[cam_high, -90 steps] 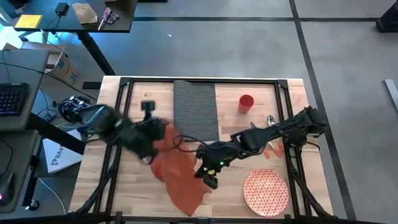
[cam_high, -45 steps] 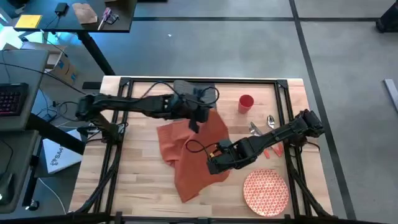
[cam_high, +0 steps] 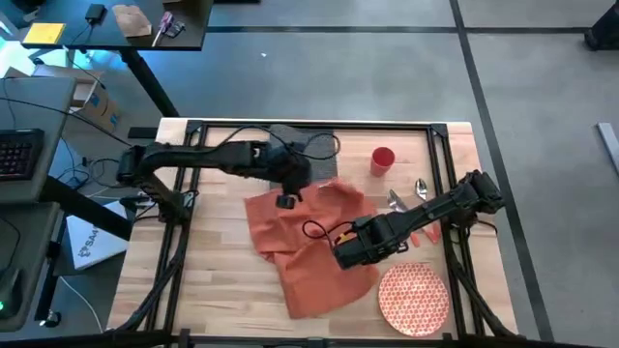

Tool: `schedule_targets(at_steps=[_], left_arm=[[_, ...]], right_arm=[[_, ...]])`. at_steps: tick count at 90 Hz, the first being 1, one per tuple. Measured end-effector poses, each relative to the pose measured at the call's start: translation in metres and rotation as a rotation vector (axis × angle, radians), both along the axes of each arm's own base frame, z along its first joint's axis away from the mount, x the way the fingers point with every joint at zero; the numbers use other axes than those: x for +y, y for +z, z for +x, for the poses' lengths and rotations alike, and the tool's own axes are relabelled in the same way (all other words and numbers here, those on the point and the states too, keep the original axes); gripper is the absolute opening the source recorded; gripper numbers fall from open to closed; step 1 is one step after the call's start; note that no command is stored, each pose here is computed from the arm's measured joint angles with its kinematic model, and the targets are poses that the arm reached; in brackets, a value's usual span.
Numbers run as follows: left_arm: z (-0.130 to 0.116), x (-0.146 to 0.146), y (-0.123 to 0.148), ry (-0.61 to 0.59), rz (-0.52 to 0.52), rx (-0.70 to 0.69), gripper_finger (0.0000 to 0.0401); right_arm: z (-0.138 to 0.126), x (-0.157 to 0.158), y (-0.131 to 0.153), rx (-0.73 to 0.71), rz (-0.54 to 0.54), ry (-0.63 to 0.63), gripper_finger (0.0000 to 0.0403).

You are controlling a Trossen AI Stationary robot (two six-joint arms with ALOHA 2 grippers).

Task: Set table place
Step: Move the orange napkin to the center of the table

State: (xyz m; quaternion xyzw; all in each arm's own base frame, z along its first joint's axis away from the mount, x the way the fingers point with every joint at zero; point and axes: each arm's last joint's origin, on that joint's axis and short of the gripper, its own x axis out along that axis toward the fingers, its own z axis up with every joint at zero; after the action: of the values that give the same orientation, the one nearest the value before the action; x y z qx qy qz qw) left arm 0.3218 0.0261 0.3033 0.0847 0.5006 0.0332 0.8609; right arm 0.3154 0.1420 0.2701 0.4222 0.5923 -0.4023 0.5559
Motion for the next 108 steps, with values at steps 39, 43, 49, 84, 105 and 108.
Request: schedule_targets(at_steps=[39,43,49,84,105,108], left_arm=[[-0.068,-0.099,-0.083,0.256,-0.363,0.482,0.0136],[-0.072,-0.11,-0.093,0.28,-0.39,0.468,0.0129],[-0.073,-0.125,-0.107,0.323,-0.433,0.392,0.0119],[-0.083,-0.126,-0.169,0.649,-0.448,0.091,0.0027],[-0.106,-0.104,-0.166,0.467,-0.286,0.323,0.0004],[-0.111,-0.1,-0.163,0.435,-0.239,0.374,0.0004]], right_arm=[[0.013,0.004,-0.045,-0.149,0.1,0.281,0.0],[0.013,0.004,-0.045,-0.159,0.091,0.322,0.0],[0.013,0.003,-0.045,-0.165,0.082,0.376,0.0],[0.01,0.006,-0.042,-0.17,0.119,0.435,0.0],[-0.007,0.012,-0.017,-0.187,0.17,0.365,0.0],[-0.01,0.012,-0.013,-0.195,0.177,0.352,0.0]])
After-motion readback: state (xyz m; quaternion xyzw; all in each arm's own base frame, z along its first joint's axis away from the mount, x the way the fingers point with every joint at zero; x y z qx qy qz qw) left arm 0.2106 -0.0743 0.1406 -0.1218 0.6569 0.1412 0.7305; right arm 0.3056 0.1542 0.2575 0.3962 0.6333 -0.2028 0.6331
